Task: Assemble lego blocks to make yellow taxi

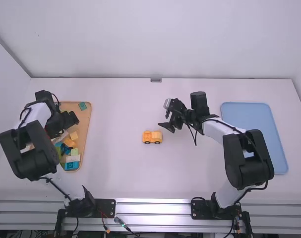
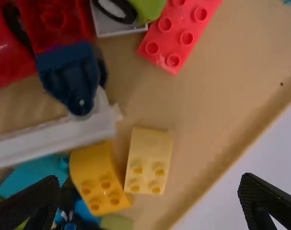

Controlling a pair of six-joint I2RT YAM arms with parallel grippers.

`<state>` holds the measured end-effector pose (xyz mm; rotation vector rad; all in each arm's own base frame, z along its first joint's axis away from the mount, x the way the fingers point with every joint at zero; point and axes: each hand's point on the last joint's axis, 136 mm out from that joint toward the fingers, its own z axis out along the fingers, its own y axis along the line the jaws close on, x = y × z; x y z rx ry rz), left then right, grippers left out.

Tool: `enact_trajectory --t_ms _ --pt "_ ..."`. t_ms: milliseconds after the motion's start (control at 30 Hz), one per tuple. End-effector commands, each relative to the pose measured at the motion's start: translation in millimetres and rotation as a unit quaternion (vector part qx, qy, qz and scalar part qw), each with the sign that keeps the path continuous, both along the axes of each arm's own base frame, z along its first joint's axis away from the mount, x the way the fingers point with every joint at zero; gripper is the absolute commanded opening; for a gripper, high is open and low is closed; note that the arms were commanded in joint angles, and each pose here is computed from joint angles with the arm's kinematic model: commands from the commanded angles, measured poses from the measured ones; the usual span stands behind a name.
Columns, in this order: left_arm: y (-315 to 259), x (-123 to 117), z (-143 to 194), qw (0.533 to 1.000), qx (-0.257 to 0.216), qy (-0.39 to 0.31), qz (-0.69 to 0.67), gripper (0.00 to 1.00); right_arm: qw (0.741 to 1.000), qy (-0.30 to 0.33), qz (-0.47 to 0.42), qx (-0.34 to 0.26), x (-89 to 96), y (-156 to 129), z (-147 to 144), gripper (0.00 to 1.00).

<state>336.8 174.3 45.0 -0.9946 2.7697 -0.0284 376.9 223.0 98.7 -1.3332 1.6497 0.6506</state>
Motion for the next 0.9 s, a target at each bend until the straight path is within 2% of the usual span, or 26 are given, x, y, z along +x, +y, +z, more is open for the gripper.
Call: enact_trajectory --t_ms 0,33,167,233,400,600,733,867 --pt "-5 12 -2 1.000 -0.012 -0.019 -0.014 0.81 1.000 -0.008 -0.002 0.007 4.1 1 11 0.99" --pt "-9 18 -5 0.999 -0.022 -0.036 -0.018 0.72 1.000 -0.010 -0.002 0.008 4.4 1 11 0.99" --pt "-12 14 -9 0.998 -0.026 -0.034 -0.040 0.78 1.000 -0.014 -0.002 0.009 5.5 1 12 0.99" --pt "-15 8 -11 0.997 -0.026 -0.022 -0.070 0.70 1.000 -0.018 -0.002 0.010 6.5 1 13 0.99" --pt "-25 3 -17 0.992 -0.026 -0.009 -0.120 0.61 1.000 -0.022 -0.002 0.011 7.3 2 14 0.99" --pt "-31 -4 -27 0.993 -0.031 0.001 -0.117 0.61 1.000 -0.021 -0.002 0.011 7.2 2 14 0.99" --pt "-20 -18 -36 0.997 -0.001 0.034 -0.067 0.61 1.000 -0.021 -0.002 0.010 7.2 2 14 0.99" --pt "-15 -22 -39 0.998 0.011 0.040 -0.057 0.62 1.000 -0.022 -0.002 0.011 7.3 2 14 0.99"
